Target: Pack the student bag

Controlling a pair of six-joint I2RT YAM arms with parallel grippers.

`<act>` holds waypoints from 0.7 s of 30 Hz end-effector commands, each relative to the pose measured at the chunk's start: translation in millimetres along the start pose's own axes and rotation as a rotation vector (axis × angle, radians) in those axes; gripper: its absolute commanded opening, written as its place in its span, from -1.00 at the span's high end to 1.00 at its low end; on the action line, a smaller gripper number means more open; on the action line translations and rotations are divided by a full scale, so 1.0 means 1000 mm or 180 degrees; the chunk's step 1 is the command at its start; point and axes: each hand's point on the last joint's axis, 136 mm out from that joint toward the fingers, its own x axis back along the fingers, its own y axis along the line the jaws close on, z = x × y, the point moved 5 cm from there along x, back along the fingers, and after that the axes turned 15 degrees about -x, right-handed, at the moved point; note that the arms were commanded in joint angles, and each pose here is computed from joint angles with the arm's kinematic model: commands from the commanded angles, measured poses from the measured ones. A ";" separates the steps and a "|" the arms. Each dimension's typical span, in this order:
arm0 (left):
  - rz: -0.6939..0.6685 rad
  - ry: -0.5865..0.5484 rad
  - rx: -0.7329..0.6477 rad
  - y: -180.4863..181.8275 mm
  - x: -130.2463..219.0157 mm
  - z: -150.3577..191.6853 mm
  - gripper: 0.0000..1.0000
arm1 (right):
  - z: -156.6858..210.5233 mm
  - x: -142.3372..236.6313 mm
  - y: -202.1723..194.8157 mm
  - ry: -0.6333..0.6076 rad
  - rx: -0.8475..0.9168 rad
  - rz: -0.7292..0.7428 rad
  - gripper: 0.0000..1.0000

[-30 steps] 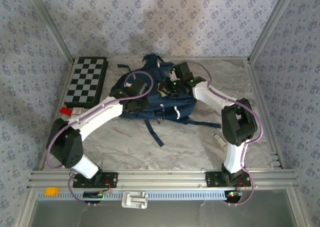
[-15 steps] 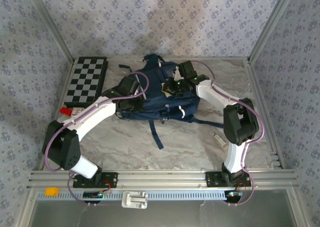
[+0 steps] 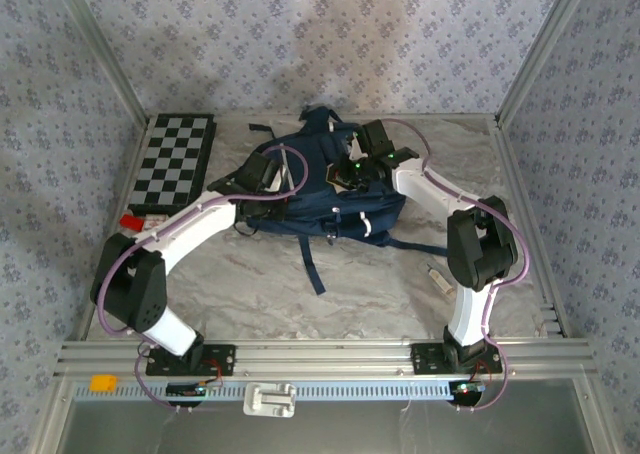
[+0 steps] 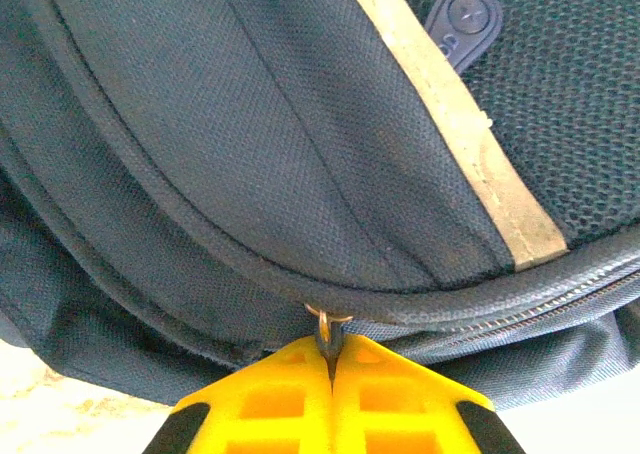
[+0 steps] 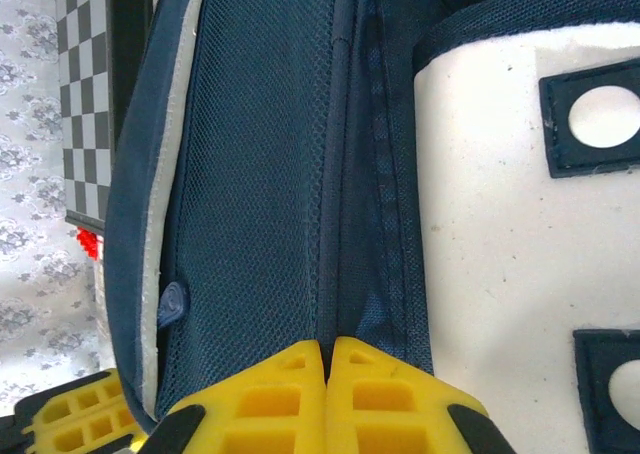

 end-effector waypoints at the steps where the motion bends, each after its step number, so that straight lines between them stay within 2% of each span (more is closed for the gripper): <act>1: 0.0047 -0.0266 -0.0149 -0.002 0.010 -0.009 1.00 | -0.002 0.011 0.012 0.0060 0.0205 -0.0026 1.00; 5: 0.0338 -0.0207 -0.0186 -0.027 0.021 0.008 1.00 | -0.026 0.014 0.002 -0.0010 0.0212 0.0028 1.00; 9: 0.0596 -0.0192 -0.0325 -0.077 0.025 0.012 1.00 | -0.047 0.007 0.007 -0.0020 0.0183 -0.0003 1.00; 13: 0.0729 -0.0246 -0.0337 -0.113 0.021 -0.002 1.00 | -0.050 -0.004 0.016 0.0087 0.0200 0.0006 0.64; 16: 0.0615 -0.0211 -0.0234 -0.110 0.011 -0.005 1.00 | -0.044 0.008 0.006 0.0159 0.0131 0.0149 0.30; 21: 0.0404 -0.0218 -0.0177 -0.098 0.006 -0.005 1.00 | -0.021 0.044 -0.006 0.0044 -0.0038 0.0168 0.03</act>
